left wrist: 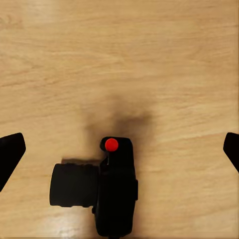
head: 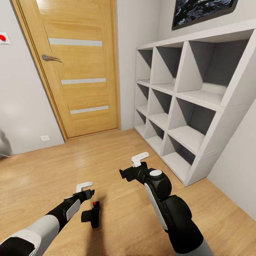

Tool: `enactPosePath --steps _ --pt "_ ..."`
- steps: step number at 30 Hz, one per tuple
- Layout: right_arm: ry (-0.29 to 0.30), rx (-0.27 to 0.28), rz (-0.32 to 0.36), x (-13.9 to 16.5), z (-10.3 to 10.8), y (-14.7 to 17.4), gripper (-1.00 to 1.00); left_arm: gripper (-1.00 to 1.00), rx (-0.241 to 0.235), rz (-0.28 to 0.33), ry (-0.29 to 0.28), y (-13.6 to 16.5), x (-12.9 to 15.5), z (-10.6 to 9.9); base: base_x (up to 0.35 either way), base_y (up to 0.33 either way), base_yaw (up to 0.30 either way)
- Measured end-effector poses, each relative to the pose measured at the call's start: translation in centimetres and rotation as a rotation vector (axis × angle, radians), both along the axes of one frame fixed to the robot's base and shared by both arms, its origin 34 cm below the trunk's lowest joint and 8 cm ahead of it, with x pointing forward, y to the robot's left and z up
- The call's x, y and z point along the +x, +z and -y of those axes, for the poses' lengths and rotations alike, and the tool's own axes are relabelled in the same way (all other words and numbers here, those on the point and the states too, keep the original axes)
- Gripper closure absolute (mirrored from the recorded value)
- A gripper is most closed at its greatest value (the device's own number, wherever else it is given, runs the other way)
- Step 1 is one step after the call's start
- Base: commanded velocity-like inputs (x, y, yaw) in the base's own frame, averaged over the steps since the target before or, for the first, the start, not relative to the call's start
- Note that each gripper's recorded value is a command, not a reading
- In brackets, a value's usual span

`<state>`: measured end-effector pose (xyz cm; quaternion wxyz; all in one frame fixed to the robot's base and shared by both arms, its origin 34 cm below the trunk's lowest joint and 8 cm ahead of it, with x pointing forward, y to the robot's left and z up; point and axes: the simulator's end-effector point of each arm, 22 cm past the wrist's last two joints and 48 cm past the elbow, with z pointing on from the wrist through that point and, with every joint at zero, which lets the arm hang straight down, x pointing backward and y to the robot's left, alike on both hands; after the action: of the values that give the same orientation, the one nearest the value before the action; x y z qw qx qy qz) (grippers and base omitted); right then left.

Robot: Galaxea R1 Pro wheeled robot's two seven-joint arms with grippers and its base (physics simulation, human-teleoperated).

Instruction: Attach the digital camera to the camera tripod in the bedroom.

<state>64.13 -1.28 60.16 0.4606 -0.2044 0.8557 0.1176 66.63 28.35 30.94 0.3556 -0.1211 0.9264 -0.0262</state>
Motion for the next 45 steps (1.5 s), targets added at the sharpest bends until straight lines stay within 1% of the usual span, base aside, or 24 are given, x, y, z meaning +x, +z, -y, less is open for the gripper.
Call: enactPosePath --steps 3,5,27,33,35,45 --pt "-0.003 0.000 -0.008 0.4 0.1 -0.4 -1.00 -1.00 -0.011 -0.031 -0.013 -0.3 0.3 0.8 0.000 0.000 0.000" --pt "-0.003 0.000 -0.015 0.5 0.1 -0.8 -1.00 -1.00 -0.013 -0.043 -0.014 -0.8 0.2 0.9 0.000 0.000 0.000" --pt "-0.004 0.001 -0.104 1.1 0.1 -6.1 -1.00 -1.00 -0.015 -0.134 -0.012 -6.1 -1.7 0.8 0.000 0.000 0.000" --pt "-0.003 0.000 -0.129 1.1 0.1 -7.6 -1.00 -1.00 -0.016 -0.142 -0.011 -6.3 -0.5 0.4 0.000 0.000 0.000" --pt "-0.003 0.000 -0.137 1.1 0.1 -8.1 -1.00 -1.00 -0.017 -0.156 -0.015 -6.2 0.1 0.4 0.000 0.000 0.000" --pt "-0.003 0.000 -0.178 1.2 0.1 -10.5 -1.00 -1.00 -0.018 -0.208 -0.023 -8.2 -0.3 0.5 0.000 0.000 0.000"
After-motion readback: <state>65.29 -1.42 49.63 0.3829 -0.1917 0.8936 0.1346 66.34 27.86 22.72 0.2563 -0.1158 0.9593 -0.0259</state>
